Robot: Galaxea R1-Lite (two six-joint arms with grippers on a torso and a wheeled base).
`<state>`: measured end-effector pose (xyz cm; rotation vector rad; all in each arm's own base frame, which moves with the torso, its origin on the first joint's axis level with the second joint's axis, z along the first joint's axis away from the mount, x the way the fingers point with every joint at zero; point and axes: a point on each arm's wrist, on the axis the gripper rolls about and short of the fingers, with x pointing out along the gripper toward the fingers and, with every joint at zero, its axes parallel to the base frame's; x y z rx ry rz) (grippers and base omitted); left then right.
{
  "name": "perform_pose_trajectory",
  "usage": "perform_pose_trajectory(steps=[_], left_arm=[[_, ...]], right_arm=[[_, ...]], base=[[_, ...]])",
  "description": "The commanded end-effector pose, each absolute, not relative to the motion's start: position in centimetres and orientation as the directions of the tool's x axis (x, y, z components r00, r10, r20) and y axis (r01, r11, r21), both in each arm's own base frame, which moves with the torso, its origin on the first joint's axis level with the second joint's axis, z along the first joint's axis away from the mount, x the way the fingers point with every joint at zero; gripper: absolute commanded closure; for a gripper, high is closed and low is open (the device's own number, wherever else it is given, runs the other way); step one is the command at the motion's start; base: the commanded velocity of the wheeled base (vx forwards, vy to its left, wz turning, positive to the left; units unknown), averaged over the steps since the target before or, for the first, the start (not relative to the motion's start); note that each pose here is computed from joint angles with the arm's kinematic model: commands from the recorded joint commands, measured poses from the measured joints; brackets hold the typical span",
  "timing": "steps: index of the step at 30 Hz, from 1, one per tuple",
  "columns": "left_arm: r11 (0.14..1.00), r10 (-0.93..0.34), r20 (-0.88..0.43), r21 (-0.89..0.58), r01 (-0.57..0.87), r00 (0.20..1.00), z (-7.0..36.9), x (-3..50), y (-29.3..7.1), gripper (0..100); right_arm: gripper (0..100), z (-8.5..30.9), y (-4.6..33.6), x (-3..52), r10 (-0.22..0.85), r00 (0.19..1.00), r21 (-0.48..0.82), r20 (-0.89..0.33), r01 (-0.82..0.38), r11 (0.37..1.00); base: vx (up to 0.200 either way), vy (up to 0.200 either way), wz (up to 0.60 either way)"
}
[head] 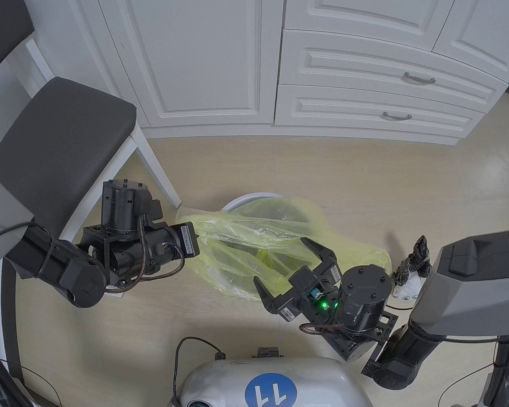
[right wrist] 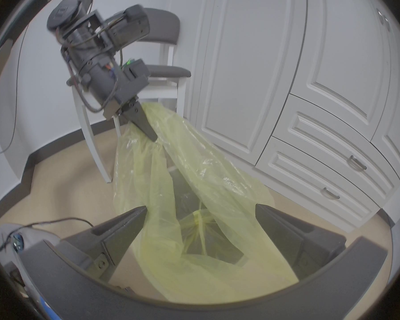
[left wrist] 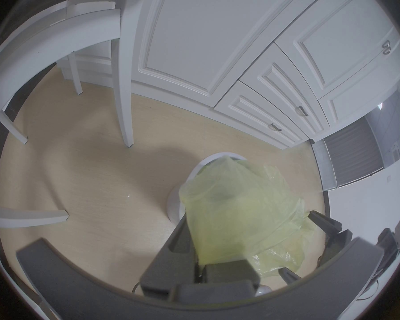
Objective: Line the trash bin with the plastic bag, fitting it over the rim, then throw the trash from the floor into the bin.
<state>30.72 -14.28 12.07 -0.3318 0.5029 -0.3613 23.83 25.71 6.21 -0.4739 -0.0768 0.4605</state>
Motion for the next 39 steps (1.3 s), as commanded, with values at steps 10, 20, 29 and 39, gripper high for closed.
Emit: perform_pose_trajectory(steps=[10, 20, 29, 39], left_arm=[[0.886, -0.411, -0.418, -0.391, 0.248, 0.81, 11.6, 30.8, -14.4, 100], [0.897, -0.389, -0.43, -0.376, 0.23, 0.815, 11.2, 30.6, -14.3, 100], [0.897, -0.388, -0.421, -0.377, 0.231, 0.82, 11.6, 30.6, -14.3, 100], [0.896, -0.389, -0.416, -0.377, 0.233, 0.822, 11.7, 30.5, -14.3, 100]], right_arm=[[0, 11.1, 25.8, 19.2, 0.541, 0.837, -0.35, 0.08, -0.485, 0.801], [0, 8.6, 25.9, 24.6, 0.436, 0.898, -0.363, 0.065, -0.385, 0.848], [0, 7.3, 25.7, 25.7, 0.419, 0.907, -0.375, 0.039, -0.375, 0.848], [100, 5.7, 26.2, 29.0, 0.37, 0.927, -0.361, 0.06, -0.325, 0.874]], base=[[0.0, 0.0, 0.0], [0.0, 0.0, 0.0], [0.0, 0.0, 0.0], [0.0, 0.0, 0.0]])
